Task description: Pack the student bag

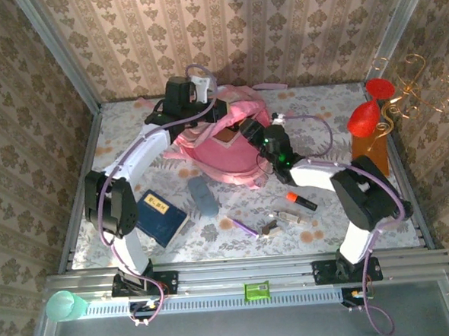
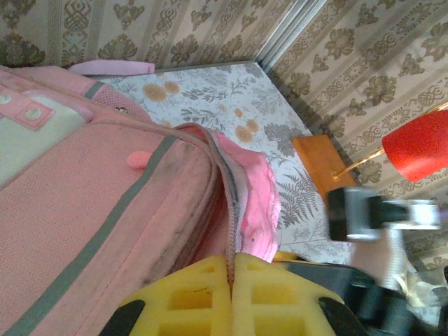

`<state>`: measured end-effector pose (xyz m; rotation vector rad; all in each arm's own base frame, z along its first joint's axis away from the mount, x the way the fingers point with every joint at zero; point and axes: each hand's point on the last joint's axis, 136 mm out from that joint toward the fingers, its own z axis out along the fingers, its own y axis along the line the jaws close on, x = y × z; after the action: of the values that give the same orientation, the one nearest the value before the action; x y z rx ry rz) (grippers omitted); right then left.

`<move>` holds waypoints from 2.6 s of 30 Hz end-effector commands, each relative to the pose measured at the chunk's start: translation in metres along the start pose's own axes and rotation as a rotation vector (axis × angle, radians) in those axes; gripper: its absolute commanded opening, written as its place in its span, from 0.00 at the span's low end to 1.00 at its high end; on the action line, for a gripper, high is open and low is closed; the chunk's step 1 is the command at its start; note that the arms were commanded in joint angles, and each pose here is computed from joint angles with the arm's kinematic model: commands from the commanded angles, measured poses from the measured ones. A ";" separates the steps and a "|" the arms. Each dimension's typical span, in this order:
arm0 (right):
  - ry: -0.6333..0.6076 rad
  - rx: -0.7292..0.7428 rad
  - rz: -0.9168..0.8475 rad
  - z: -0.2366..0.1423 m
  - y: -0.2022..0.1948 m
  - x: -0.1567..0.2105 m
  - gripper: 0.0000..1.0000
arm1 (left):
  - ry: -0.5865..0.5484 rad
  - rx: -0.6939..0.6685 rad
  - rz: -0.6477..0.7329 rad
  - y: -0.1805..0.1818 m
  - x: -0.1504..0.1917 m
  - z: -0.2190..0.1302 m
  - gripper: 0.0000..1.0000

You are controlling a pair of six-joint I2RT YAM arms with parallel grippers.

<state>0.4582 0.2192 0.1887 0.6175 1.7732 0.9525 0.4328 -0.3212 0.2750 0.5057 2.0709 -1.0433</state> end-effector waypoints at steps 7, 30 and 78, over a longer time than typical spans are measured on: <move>0.176 0.067 -0.408 -0.082 0.013 0.009 0.56 | 0.003 -0.132 -0.004 0.036 0.040 -0.010 0.39; 0.969 -0.145 -0.830 -0.072 0.077 0.342 0.68 | -0.215 -1.096 -0.618 0.187 0.277 -0.284 0.89; 1.135 -0.210 -0.467 -0.042 0.092 0.379 0.18 | -0.187 -0.828 -0.812 0.191 0.308 -0.245 0.82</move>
<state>0.2874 0.5281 0.0509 -0.5573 2.6032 1.0952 0.2393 0.0074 0.0333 -0.9193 2.3247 -0.3817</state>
